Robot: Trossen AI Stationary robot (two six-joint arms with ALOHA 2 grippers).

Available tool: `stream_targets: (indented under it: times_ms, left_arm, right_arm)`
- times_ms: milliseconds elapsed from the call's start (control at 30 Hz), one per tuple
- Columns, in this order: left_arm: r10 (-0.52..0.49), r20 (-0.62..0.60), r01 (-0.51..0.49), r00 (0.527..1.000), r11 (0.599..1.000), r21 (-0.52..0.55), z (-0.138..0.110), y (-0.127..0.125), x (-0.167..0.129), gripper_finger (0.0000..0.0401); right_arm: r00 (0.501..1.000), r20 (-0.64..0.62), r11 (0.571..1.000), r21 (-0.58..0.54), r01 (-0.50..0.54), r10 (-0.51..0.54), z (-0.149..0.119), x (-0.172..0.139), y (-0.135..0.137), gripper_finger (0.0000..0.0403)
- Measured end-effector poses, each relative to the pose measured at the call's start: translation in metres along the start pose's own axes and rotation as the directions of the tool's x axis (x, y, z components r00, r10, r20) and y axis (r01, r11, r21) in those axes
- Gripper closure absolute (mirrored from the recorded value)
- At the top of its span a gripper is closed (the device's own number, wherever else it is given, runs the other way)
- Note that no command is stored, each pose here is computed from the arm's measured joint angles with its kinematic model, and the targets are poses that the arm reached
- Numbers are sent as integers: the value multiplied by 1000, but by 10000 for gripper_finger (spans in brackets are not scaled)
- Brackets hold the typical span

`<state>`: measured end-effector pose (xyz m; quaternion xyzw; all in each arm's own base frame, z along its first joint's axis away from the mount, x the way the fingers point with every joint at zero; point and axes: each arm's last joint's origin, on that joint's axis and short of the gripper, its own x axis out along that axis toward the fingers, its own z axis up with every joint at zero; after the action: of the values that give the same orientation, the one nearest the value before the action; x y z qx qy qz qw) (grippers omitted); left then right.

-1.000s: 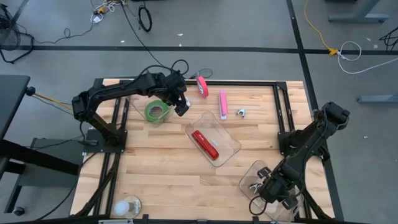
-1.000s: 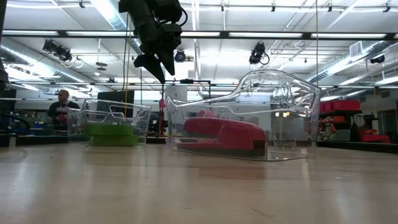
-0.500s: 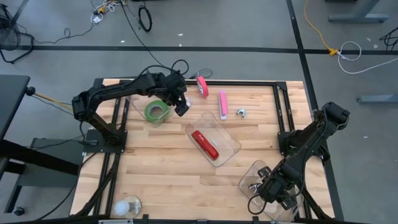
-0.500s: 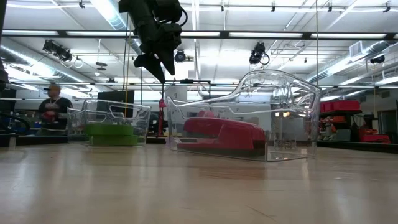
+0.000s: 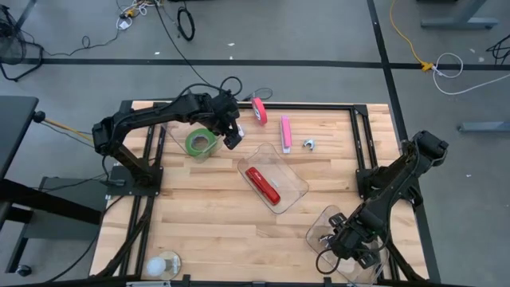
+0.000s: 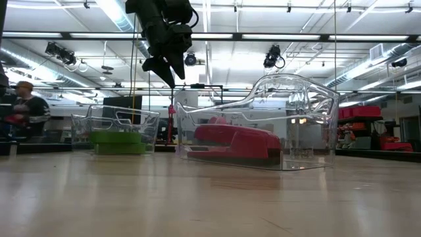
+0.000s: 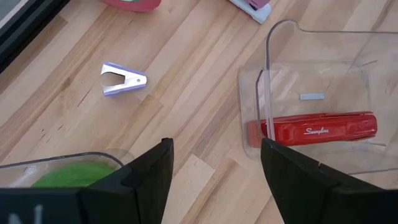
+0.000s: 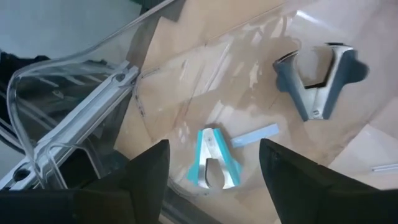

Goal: Pick and place Stapler, Stapler remover, tape
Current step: Put the purple staple remover into the bottom transparent bin

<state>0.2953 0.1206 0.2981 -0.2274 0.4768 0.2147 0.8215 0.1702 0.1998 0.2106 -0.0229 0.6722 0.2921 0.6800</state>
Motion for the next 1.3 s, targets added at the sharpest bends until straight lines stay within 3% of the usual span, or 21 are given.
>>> stream_targets:
  times_ms: [200, 467, 800, 1000, 1300]
  left_arm:
    - [-14, 26, 14, 1000, 1000, 15, 5, -5, -8, 158]
    - [-67, 120, 53, 990, 991, 121, 20, -25, -37, 158]
    - [-224, 155, 162, 962, 928, 334, 26, -59, -89, 158]
    - [-254, 191, 169, 948, 911, 375, 26, -67, -110, 158]
    - [-222, 204, 139, 953, 924, 356, 13, -63, -124, 158]
  right_arm:
    - [999, 32, 999, 50, 2, -4, 5, -8, -12, 165]
    - [987, 155, 993, 116, 31, -49, 3, -37, -30, 194]
    - [895, 382, 962, 227, 150, -230, -13, -87, -50, 233]
    - [860, 440, 951, 272, 145, -257, -20, -103, -58, 254]
    - [844, 462, 942, 306, 138, -274, -20, -109, -66, 277]
